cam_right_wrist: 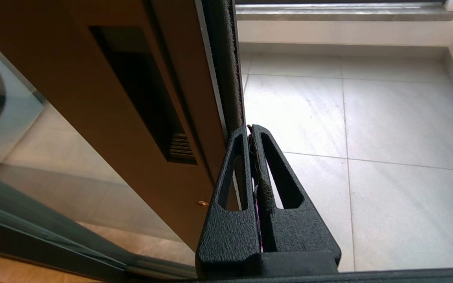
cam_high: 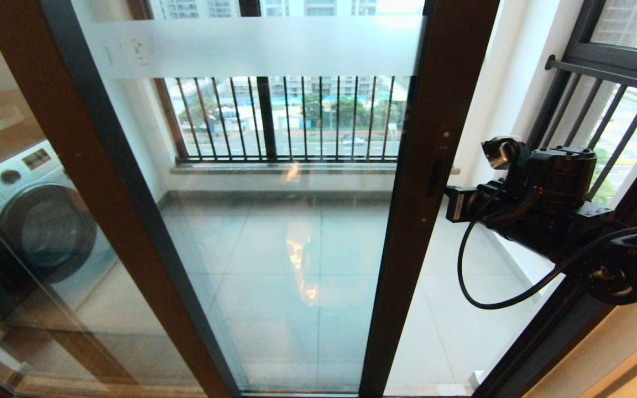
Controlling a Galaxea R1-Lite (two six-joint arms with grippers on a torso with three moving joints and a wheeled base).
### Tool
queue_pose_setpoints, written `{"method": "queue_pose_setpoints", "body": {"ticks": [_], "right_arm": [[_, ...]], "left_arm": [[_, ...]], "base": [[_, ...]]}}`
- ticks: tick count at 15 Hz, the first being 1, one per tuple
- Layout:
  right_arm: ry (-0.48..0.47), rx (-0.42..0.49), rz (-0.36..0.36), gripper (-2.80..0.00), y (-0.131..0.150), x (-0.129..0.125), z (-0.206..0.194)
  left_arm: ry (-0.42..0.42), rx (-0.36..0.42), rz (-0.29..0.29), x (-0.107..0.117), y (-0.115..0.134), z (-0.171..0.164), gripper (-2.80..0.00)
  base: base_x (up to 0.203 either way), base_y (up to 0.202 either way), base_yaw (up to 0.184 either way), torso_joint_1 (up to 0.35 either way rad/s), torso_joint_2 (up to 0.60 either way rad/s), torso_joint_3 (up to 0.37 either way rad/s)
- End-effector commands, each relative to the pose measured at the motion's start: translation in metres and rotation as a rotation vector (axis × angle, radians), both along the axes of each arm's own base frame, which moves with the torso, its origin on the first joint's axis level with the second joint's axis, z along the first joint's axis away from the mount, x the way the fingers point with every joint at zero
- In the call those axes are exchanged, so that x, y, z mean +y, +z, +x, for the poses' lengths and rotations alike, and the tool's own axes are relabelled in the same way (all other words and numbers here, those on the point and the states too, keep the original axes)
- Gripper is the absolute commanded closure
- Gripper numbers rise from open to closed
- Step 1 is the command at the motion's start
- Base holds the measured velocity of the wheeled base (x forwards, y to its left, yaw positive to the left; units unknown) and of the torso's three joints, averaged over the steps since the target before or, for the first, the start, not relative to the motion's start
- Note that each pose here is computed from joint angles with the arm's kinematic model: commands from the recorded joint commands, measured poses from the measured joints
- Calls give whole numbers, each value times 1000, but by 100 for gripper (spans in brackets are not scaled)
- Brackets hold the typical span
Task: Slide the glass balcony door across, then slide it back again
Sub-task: Open the slid door
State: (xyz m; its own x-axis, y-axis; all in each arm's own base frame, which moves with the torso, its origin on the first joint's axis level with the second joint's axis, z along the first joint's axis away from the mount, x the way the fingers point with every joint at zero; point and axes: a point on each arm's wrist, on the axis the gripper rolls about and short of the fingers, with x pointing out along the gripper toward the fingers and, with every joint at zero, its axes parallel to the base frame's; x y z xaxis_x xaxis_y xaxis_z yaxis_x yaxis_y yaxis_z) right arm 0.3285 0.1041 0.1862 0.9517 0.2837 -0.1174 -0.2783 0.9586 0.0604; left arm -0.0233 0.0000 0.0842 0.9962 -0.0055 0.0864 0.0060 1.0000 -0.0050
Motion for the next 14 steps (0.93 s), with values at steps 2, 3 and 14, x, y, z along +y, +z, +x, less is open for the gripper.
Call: {"method": "queue_pose_setpoints", "body": {"ticks": [2,3,14], "right_arm": [[6,-5,2,0,1,2,0],[9,-5,2,0,1,3,0],[37,-1,0,0,-1,14,-2]], "left_arm": [[-1,34,-1,0,-9,3,0],[-1,34,-1,0,-9,3,0],[1,34,-1,0,-9,3,0]], "base": [[0,0,0,0,0,0],[0,0,0,0,0,0],[0,0,0,0,0,0]]}}
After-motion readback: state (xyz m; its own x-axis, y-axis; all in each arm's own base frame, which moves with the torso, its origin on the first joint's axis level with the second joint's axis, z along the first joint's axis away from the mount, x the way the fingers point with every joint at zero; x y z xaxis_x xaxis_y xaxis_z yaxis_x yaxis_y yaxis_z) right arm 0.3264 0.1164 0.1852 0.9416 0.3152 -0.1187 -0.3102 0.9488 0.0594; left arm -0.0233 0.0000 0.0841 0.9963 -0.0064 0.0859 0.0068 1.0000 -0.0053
